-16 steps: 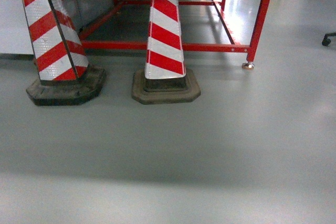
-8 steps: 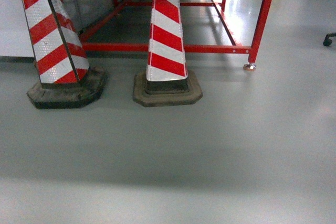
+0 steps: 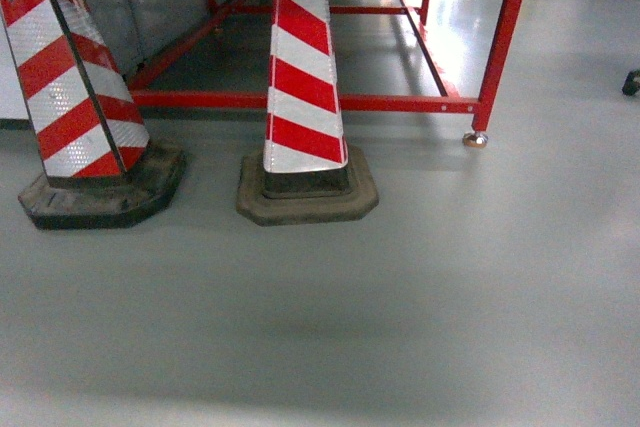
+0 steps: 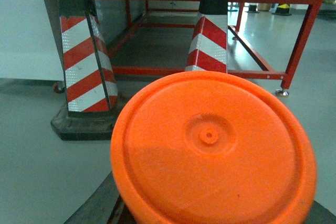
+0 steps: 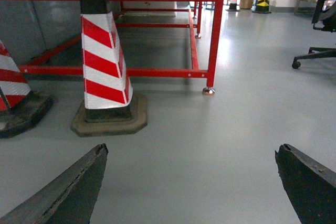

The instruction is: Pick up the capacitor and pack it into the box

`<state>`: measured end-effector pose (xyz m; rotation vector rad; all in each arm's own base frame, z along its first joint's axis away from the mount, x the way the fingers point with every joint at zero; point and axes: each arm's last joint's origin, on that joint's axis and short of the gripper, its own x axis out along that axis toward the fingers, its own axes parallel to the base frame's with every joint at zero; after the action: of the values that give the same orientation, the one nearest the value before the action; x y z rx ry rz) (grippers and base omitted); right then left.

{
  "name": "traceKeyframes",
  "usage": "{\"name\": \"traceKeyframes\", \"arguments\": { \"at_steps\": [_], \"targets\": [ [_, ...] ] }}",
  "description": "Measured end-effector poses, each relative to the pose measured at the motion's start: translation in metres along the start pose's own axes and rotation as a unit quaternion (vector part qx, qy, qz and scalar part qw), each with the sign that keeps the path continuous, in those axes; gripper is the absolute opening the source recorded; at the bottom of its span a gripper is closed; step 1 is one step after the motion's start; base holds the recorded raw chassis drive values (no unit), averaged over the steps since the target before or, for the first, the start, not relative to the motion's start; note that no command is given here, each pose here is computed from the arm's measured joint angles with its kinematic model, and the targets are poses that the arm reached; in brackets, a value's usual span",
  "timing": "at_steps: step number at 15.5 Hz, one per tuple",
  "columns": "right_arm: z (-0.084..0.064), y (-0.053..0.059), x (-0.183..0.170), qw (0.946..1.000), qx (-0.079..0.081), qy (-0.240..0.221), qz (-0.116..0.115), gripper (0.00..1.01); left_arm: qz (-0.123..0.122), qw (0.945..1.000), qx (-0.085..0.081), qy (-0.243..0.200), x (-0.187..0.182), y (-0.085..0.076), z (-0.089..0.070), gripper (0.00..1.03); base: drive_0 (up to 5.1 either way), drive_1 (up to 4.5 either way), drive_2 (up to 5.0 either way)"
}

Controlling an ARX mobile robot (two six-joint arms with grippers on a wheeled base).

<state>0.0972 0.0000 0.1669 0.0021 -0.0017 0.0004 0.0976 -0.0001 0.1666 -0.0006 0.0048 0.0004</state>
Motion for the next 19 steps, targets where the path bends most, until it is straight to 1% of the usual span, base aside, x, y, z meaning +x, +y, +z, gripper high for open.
{"name": "traceKeyframes", "arguments": {
  "at_steps": [19],
  "targets": [
    [0.0002,0.0,0.0,1.0,0.0,-0.001,0.0,0.98,0.0,1.0,0.0,0.0,0.0,0.0,0.0,0.44,-4.9,2.42,2.4]
  ]
}}
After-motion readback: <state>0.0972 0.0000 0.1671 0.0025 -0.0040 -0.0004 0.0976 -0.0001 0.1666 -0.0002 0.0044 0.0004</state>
